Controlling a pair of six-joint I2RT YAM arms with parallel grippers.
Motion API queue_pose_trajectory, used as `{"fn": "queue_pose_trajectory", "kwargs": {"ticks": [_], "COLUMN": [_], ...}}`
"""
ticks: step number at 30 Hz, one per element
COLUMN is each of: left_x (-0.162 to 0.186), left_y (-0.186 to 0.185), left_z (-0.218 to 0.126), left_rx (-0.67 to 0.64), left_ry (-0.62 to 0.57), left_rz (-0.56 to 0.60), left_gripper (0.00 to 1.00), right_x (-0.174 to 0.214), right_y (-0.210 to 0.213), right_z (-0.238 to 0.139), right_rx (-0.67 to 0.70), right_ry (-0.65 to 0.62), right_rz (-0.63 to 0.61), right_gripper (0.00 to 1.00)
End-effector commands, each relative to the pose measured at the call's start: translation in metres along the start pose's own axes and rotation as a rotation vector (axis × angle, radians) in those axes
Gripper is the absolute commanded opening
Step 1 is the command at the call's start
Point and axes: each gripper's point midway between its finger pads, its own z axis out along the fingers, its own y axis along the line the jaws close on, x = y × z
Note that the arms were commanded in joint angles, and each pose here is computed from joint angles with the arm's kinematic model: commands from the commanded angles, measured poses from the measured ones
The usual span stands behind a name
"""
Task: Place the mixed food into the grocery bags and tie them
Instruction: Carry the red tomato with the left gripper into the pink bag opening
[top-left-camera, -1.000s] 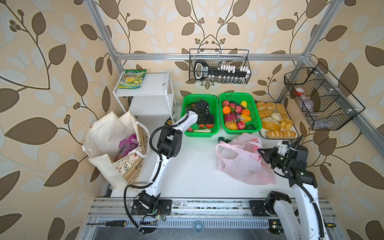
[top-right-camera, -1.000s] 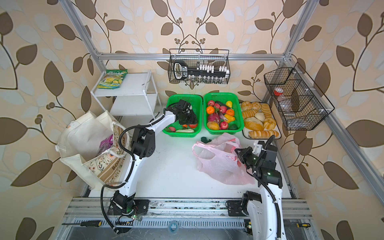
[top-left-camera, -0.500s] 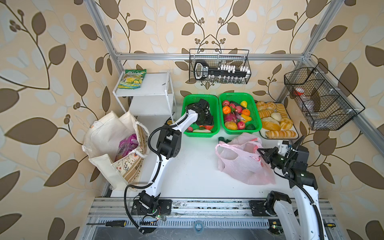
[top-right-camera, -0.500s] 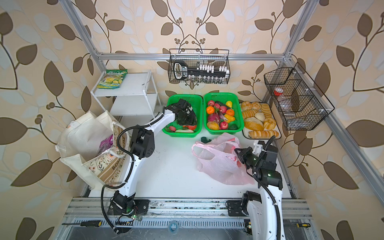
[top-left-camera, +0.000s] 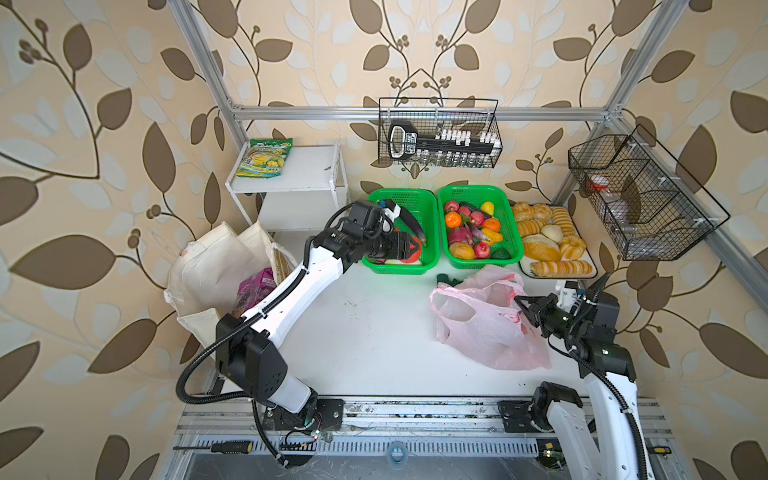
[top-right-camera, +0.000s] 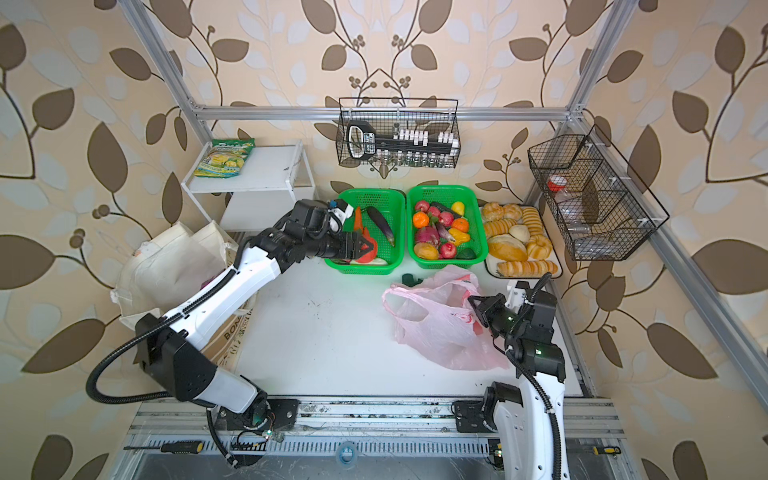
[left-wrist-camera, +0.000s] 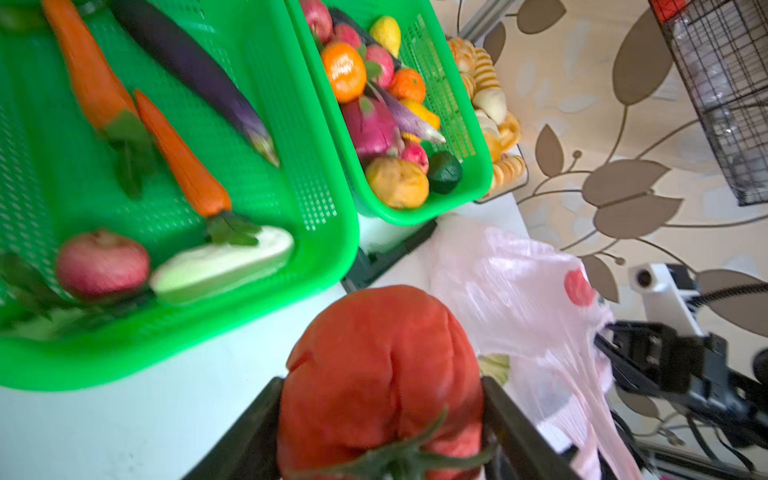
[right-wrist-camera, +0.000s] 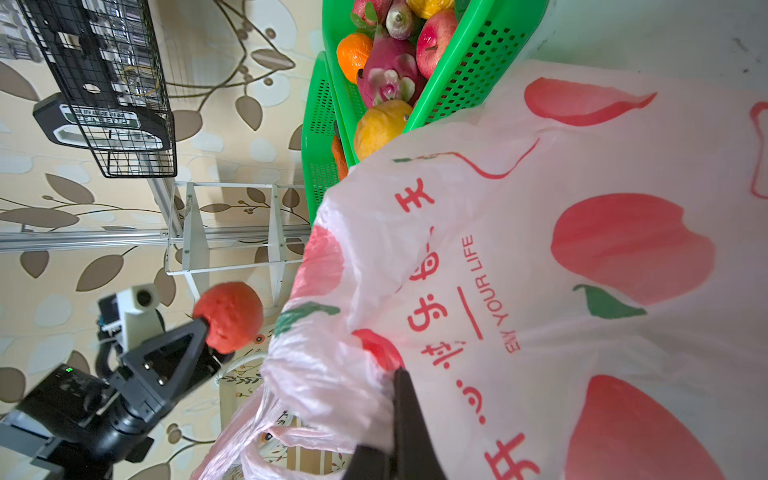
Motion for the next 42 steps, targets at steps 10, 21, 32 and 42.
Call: {"fn": "queue_pose_trajectory", "kwargs": {"ticks": [10, 21, 32, 42], "left_x": [0.098, 0.121, 0.104, 0.104], "left_y": [-0.013, -0.073, -0.117, -0.156], "left_z": [0.048, 0.074, 0.077, 0.127], "left_rx": [0.158, 0.306, 0.431, 0.417], "left_ry": [0.159, 0.274, 0.249, 0.22], "left_rz": [-0.223, -0.171, -0.082, -0.004], "left_gripper": [0.57, 0.53, 0.54, 0.59], "right_x": [-0.004, 0.006, 0.009, 0.0], "right_y": [0.01, -0.014, -0.02, -0.013], "right_z": [-0.001, 0.003, 0.003, 0.01], "right_rx": [-0.036, 0.013, 0.019, -0.058], "right_ry": [-0.012, -0.002, -0.002, -0.01], "right_rz": [0.0, 0.012, 0.018, 0.08], "right_gripper": [0.0, 0.0, 0.0, 0.0]}}
